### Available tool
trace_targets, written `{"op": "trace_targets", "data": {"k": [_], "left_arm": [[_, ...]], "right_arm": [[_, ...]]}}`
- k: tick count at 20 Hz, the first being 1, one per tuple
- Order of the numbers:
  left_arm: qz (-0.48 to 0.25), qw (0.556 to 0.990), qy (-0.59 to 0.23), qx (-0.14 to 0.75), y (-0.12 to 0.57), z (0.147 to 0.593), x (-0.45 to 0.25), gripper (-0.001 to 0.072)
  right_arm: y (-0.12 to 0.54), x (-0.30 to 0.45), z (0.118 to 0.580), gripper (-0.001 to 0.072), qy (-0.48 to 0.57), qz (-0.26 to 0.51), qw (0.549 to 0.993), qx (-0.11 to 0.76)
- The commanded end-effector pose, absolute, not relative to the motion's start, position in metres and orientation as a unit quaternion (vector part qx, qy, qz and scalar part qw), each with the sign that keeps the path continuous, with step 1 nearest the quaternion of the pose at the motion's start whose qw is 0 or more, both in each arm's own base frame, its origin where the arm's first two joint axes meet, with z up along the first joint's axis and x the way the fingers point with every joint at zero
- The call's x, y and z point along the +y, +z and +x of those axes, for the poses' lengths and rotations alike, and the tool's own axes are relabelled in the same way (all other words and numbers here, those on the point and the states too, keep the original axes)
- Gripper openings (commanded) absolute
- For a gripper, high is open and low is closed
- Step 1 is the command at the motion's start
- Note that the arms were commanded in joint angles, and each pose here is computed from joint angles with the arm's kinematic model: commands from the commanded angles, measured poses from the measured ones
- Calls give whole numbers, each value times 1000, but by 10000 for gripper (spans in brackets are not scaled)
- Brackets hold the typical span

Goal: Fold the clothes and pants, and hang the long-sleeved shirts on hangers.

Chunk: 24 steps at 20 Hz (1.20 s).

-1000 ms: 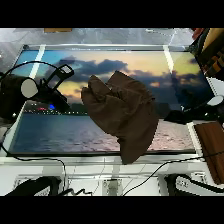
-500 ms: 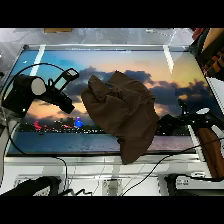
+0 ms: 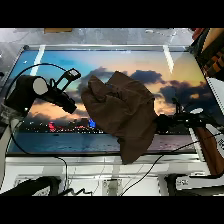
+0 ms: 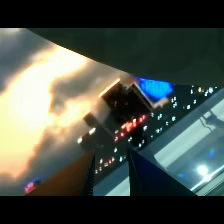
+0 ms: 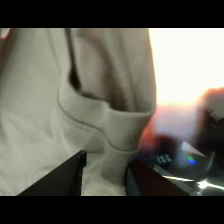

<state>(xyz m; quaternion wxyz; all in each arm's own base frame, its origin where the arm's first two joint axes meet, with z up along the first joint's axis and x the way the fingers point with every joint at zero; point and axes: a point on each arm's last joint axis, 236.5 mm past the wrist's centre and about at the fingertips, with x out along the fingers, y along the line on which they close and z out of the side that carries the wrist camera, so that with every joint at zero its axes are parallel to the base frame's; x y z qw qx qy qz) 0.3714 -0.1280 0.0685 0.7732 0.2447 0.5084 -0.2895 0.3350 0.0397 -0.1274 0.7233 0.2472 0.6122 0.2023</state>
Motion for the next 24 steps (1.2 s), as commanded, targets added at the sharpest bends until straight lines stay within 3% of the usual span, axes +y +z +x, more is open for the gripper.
{"op": "trace_targets", "data": {"k": [1,4,5,7,8,10,13,14,16,18,19,20,21,22,24], "left_arm": [[217,764,-311,522,56,369,-142,253],[181,753,-338,535,47,362,-160,269],[170,753,-345,534,48,361,-166,352],[148,754,-359,530,52,358,-177,706],[142,754,-361,530,53,357,-179,710],[134,756,-354,534,53,357,-179,710],[133,756,-354,534,53,357,-179,710],[133,757,-354,533,53,358,-179,710],[133,757,-354,533,53,358,-179,710],[133,757,-354,533,53,358,-179,710],[133,757,-354,533,53,358,-179,709],[133,757,-354,533,53,358,-179,709],[133,757,-354,533,53,358,-179,709],[134,757,-354,533,53,358,-179,708],[133,758,-353,532,53,359,-179,705]], "right_arm": [[-117,55,324,306,256,224,706,621],[-102,61,300,306,300,224,664,647],[-99,63,290,305,310,235,649,654],[-94,66,271,306,317,266,618,669],[-91,69,261,304,323,281,600,676],[-89,79,248,178,330,307,580,679],[-93,92,237,165,324,342,567,676],[-95,95,236,190,320,351,565,674],[-96,100,231,356,318,367,558,673],[-95,104,225,338,320,371,549,677],[-95,106,224,306,324,369,547,678],[-94,110,224,230,328,366,545,679],[-94,115,223,90,333,360,544,681],[-95,119,224,11,337,354,546,681],[-93,128,228,10,349,335,551,680]]}}
